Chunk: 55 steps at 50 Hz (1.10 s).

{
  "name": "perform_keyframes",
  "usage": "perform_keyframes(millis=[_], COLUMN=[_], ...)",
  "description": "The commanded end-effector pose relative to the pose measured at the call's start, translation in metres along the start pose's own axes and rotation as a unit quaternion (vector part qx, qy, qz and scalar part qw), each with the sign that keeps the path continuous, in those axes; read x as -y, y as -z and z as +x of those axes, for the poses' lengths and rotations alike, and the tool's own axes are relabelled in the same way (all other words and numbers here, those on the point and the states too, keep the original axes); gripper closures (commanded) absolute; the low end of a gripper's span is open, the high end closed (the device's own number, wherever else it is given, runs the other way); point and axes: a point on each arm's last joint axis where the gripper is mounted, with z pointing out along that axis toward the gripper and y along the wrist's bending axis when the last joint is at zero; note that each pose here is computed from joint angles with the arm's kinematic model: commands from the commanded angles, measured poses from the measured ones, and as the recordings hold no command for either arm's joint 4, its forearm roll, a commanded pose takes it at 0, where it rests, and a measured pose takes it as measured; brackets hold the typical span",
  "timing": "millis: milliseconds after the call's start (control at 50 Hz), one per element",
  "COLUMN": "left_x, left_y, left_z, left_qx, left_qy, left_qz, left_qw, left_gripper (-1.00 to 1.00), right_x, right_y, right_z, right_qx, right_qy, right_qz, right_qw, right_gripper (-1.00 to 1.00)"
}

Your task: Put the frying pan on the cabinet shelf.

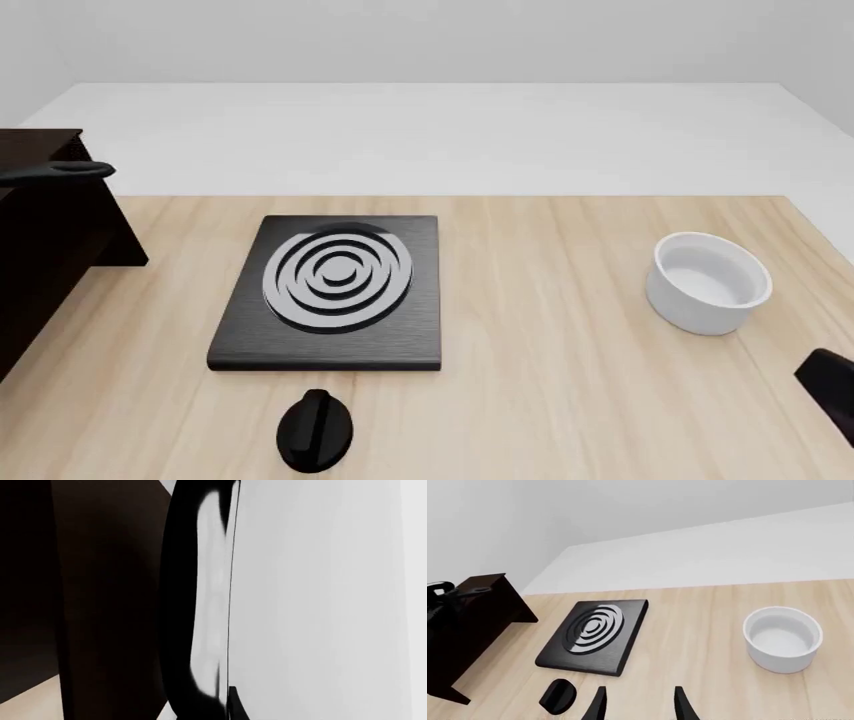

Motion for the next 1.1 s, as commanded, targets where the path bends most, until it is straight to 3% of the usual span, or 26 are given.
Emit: perform_keyframes(millis=[20, 80, 100, 540, 760, 1100], left_x=[-0.004, -0.004, -0.004, -0.008, -0.003, -0.009], left_y=[-0.007, -0.007, -0.007, -0.002, 0.021, 0.046], left_z=[-0.004, -0.003, -0.004, -0.002, 0.008, 0.009], left_qx=[0.001, 0.001, 0.001, -0.002, -0.017, -0.018], left_qy=[-0.019, -0.019, -0.019, -0.024, -0.051, -0.051], left_qz=[0.000, 0.001, 0.001, -0.001, 0.019, 0.026], left_qw=[0.9998, 0.9998, 0.9998, 0.9997, 0.9984, 0.9982], left_gripper=[1.00, 1.00, -1.00, -1.00, -1.00, -1.00], right_x=[0.001, 0.001, 0.001, 0.002, 0.003, 0.005], right_y=[-0.002, -0.002, -0.002, -0.005, -0.004, -0.003], right_z=[0.003, 0.004, 0.004, 0.008, 0.010, 0.015], right_qx=[-0.002, -0.002, -0.002, -0.006, -0.008, -0.011], right_qy=[-0.002, -0.003, -0.002, -0.004, -0.006, -0.011], right_qz=[0.002, 0.002, 0.002, 0.002, 0.004, 0.022], right_qw=[1.0000, 1.0000, 1.0000, 1.0000, 0.9999, 0.9996], right_gripper=[-1.00, -1.00, -1.00, -1.00, -1.00, -1.00])
